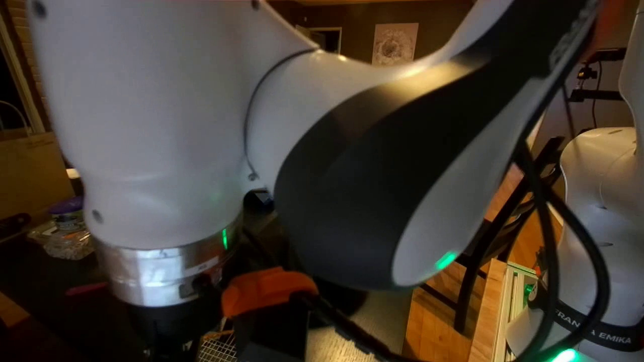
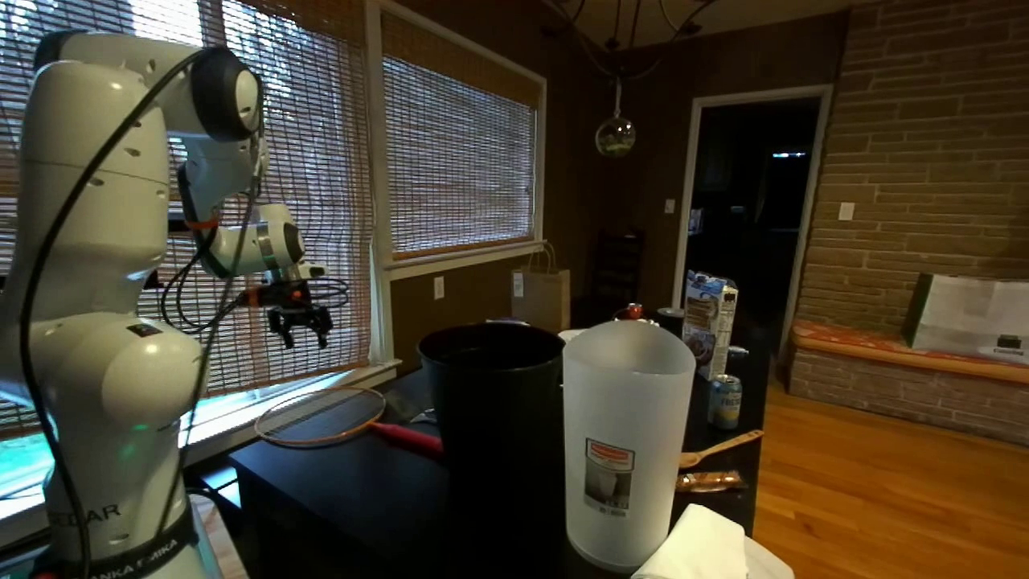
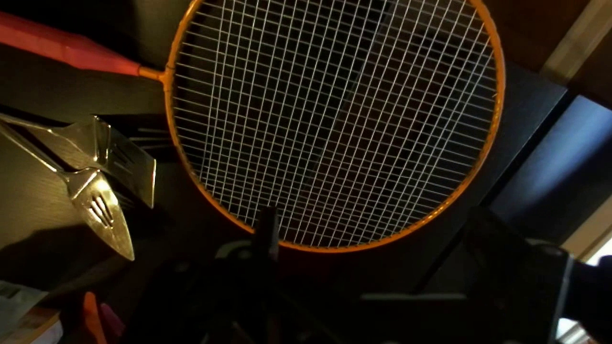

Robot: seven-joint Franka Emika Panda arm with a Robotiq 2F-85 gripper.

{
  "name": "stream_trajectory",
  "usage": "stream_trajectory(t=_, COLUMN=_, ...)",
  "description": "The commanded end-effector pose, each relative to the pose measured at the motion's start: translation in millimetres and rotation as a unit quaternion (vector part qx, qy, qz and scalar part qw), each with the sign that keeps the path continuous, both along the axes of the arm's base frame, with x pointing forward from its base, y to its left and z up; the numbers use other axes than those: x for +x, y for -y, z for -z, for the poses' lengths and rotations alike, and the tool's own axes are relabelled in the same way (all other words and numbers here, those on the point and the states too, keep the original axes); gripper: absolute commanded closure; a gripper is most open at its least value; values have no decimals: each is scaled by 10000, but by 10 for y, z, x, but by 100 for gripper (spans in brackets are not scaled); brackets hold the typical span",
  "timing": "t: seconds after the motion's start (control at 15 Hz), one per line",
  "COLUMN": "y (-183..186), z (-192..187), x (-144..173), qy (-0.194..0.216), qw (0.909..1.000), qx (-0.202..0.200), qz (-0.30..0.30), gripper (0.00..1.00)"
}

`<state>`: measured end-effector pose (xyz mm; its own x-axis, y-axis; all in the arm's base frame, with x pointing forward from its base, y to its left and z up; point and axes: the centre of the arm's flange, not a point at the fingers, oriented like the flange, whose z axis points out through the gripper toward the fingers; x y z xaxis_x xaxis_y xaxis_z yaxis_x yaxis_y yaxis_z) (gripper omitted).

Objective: Put the racket in the black bin.

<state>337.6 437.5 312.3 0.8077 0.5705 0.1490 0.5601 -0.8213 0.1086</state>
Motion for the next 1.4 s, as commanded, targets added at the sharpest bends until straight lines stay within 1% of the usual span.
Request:
stream_trajectory(t=0.0, y=-36, z=91, x=48, qy=-43, qw=10000, qx=-13, qz=35, gripper=0)
stream_trajectory(t=0.2, y=-141, z=281, x=141, qy=-178, qw=9998, qx=-13, qz=59, gripper=0)
stream_trajectory(t=0.4, y=-170, z=282, x=158, qy=-176, qw=9998, qx=7, qz=57, gripper=0)
stream_trajectory(t=0.47, y=-249, z=306, x=146, qy=-132, qw=9998, qx=-55, qz=119, gripper=0)
stream_trajectory(t=0.6, y=-449, z=434, x=167, qy=-119, qw=9999, qx=-27, qz=-116, gripper=0)
stream_trajectory(t=0.87, y=-831, z=715, x=191, qy=-162, qw=9990, qx=-247, qz=-328, gripper=0)
stream_trajectory(t=1.13, y=-1077, z=1026, x=254, qy=-299, qw=9981, qx=-476, qz=-271, gripper=0)
stream_trajectory(t=1.33, y=-1296, z=1166, x=295, qy=-335, qw=9960, qx=-758, qz=-347, gripper=0)
